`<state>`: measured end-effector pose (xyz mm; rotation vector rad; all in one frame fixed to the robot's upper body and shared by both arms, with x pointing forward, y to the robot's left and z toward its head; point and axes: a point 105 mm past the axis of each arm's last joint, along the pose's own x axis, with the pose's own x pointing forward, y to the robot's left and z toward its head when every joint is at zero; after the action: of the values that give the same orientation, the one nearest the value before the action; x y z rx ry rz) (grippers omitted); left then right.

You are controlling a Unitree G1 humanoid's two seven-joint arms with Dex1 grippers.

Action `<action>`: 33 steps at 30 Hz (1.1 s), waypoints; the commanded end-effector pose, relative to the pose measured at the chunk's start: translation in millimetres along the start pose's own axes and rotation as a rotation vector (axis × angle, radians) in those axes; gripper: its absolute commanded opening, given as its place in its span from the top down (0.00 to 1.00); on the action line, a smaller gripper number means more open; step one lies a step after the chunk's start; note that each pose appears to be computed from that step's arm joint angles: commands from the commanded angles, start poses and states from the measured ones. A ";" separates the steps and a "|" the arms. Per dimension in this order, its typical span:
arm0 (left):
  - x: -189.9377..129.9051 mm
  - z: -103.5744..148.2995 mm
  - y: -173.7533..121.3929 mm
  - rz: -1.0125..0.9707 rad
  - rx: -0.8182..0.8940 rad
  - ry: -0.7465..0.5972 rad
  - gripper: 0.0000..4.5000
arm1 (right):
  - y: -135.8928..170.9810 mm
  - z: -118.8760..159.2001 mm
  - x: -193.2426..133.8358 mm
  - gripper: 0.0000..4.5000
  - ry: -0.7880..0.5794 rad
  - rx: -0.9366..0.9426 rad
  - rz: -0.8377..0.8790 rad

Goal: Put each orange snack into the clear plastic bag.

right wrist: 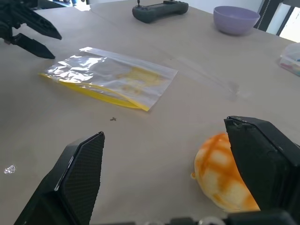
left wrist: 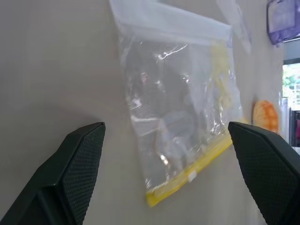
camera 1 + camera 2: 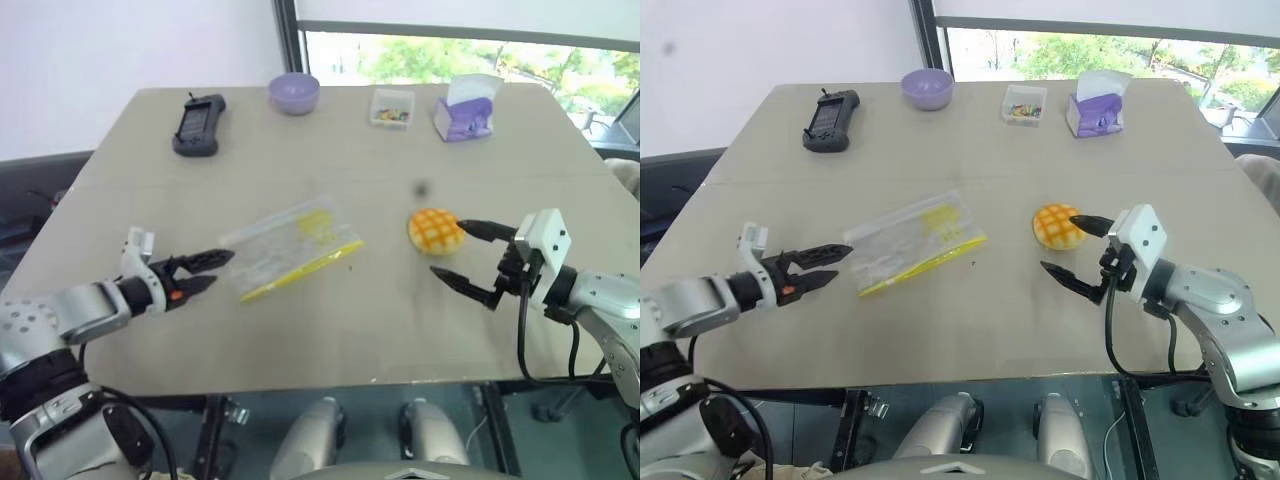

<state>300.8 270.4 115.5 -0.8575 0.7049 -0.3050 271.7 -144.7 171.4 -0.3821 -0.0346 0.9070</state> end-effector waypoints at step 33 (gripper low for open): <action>61.5 -20.6 -29.6 -0.237 -0.181 0.087 0.01 | 8.3 6.7 0.5 0.00 -0.034 -0.097 -0.057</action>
<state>332.0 206.7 107.5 -1.1357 0.7083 -0.5496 266.8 -143.5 162.6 -0.4200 -0.0629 0.8415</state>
